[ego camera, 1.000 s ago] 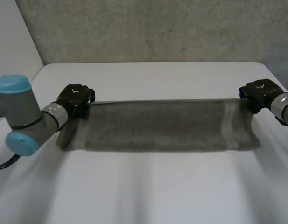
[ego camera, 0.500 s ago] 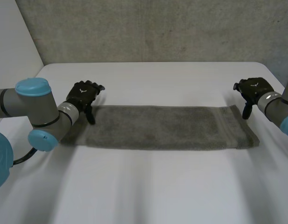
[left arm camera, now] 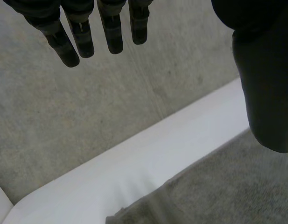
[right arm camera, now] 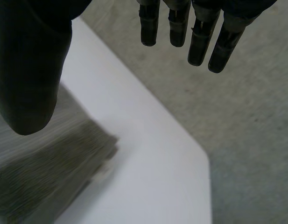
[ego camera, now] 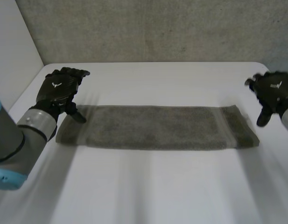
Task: Fold the towel.
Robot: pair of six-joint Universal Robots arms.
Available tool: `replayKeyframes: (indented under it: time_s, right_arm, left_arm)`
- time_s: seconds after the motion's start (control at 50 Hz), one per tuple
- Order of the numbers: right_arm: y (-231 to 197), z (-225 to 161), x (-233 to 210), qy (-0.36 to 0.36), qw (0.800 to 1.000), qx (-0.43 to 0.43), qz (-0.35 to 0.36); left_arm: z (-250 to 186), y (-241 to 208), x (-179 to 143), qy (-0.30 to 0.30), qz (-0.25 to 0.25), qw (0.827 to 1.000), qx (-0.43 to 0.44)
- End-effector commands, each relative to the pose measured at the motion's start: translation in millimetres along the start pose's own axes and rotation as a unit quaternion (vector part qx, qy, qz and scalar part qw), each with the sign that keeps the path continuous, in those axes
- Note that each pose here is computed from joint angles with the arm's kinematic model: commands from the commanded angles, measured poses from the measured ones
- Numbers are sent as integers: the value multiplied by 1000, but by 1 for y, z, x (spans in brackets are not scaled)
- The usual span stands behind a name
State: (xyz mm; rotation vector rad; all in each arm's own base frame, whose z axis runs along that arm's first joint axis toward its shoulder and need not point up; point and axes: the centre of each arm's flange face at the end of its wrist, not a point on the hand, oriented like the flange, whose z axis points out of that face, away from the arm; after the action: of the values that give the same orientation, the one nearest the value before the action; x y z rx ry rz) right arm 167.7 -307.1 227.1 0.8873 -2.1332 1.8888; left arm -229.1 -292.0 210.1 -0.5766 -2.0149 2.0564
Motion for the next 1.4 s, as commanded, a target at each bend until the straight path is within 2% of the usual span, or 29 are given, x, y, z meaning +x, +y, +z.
replayKeyframes:
  time_s: [0.02,0.06,0.12,0.34,0.68,0.84,0.88,0.9,0.94,1.0,1.04,1.06,1.1,1.12,1.14,1.16,1.2,1.22,1.26,1.28,1.32,1.34,1.36,1.38,1.4]
  right_arm:
    - [36,-2,-23,-41,998,-34,14]
    - [55,6,-36,-72,996,-37,21]
    - [66,12,-38,-83,995,-41,29]
    - [99,35,-37,-67,996,-53,33]
    - [112,52,-18,-41,996,-65,41]
    - [125,55,29,44,994,-93,42]
    - [127,57,65,109,988,-109,24]
    - [127,57,65,110,988,-109,24]
    - [125,56,94,159,979,-128,-15]
    - [117,55,97,161,977,-132,-38]
    - [70,56,63,117,987,-82,-67]
    - [70,56,63,116,987,-82,-67]
    - [14,54,5,51,996,-2,-70]
    - [14,54,4,51,996,-1,-70]
    - [-10,49,-22,22,997,36,-65]
    - [-10,49,-23,22,997,36,-65]
    - [-49,36,-73,-35,993,98,-52]
    - [-49,36,-73,-35,993,98,-52]
    - [-74,19,-141,-114,982,145,-46]
    - [-74,19,-141,-114,982,145,-46]
    - [-85,-1,-205,-185,966,173,-52]
    - [-85,-1,-206,-186,966,173,-52]
    - [-84,-8,-229,-210,960,178,-56]
    - [-84,-8,-230,-211,960,178,-56]
    - [-80,-14,-249,-231,955,178,-60]
  left_arm:
    - [-8,14,4,-2,-25,999,24]
    - [-8,15,5,-1,-26,999,28]
    - [-9,17,5,-2,-25,999,30]
    - [-9,19,1,-9,-22,999,40]
    - [-9,20,1,-8,-21,999,43]
    - [-8,19,0,-10,-21,999,46]
    - [-8,19,0,-11,-21,999,46]
    - [-7,19,-1,-13,-20,999,46]
    - [-7,19,-2,-14,-20,999,46]
    - [-7,19,-3,-15,-20,999,46]
    - [-7,19,-3,-15,-20,999,46]
    - [-7,19,-3,-15,-20,999,46]
    - [-7,19,-3,-15,-20,999,46]
    - [-7,19,-3,-15,-20,999,46]
    - [-7,19,-3,-15,-21,999,46]
    - [-7,19,-3,-15,-21,999,46]
    - [-8,21,-3,-15,-22,999,44]
    - [-8,21,-3,-15,-22,999,44]
    - [-8,21,-3,-15,-21,999,44]
    - [-8,21,-2,-14,-21,999,43]
    - [-9,22,-2,-14,-21,999,41]
    - [-9,21,-1,-13,-21,999,42]
    - [-9,22,-1,-13,-21,999,42]
    - [-9,22,-1,-13,-21,999,42]
    - [-9,22,-1,-13,-21,999,42]
